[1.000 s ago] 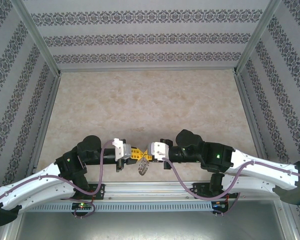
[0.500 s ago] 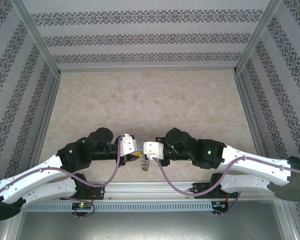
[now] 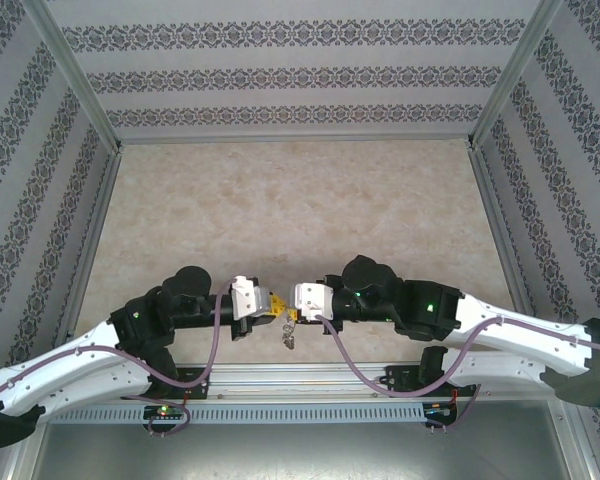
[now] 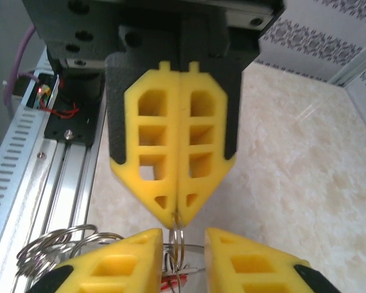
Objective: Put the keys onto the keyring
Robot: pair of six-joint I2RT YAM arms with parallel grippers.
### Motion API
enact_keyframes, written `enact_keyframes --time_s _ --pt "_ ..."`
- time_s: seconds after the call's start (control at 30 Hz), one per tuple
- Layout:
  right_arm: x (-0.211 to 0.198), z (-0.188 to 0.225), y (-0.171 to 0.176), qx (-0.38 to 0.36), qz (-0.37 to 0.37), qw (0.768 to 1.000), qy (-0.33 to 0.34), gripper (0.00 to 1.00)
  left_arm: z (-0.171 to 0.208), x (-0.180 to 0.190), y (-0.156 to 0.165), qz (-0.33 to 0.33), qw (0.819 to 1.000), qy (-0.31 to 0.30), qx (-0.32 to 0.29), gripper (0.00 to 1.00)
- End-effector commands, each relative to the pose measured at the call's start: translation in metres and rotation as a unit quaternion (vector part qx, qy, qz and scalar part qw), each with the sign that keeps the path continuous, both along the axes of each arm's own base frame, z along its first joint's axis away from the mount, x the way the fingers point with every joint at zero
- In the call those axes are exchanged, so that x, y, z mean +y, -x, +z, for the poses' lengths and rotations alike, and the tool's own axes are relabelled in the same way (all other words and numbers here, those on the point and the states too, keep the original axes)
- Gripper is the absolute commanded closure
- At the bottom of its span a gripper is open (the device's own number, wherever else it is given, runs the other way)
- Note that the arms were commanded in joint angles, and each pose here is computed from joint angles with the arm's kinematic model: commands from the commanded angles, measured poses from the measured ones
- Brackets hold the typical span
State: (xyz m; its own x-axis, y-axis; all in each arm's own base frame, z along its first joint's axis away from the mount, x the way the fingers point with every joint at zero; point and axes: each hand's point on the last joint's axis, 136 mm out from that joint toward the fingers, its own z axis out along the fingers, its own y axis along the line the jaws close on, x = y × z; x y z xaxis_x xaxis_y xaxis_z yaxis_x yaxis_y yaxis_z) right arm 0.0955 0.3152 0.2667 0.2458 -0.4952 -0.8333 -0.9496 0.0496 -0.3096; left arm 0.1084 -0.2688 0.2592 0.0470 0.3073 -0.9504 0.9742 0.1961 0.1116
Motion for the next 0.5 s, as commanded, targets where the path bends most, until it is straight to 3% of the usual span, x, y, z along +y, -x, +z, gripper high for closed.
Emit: enact_keyframes --time_s 0.0,0.33,0.47 --pt "0.001 0.008 0.004 0.01 0.004 0.999 -0.032 0.76 0.05 -0.004 0.013 -0.031 0.994 0.101 -0.031 1.0" --pt "-0.001 0.014 0.006 0.019 0.011 0.998 -0.059 0.79 0.059 -0.002 0.022 -0.05 0.99 0.128 -0.034 1.0" --pt "0.0 0.015 0.005 0.017 0.013 0.998 -0.06 0.95 0.056 -0.004 0.02 -0.049 0.991 0.12 -0.036 1.0"
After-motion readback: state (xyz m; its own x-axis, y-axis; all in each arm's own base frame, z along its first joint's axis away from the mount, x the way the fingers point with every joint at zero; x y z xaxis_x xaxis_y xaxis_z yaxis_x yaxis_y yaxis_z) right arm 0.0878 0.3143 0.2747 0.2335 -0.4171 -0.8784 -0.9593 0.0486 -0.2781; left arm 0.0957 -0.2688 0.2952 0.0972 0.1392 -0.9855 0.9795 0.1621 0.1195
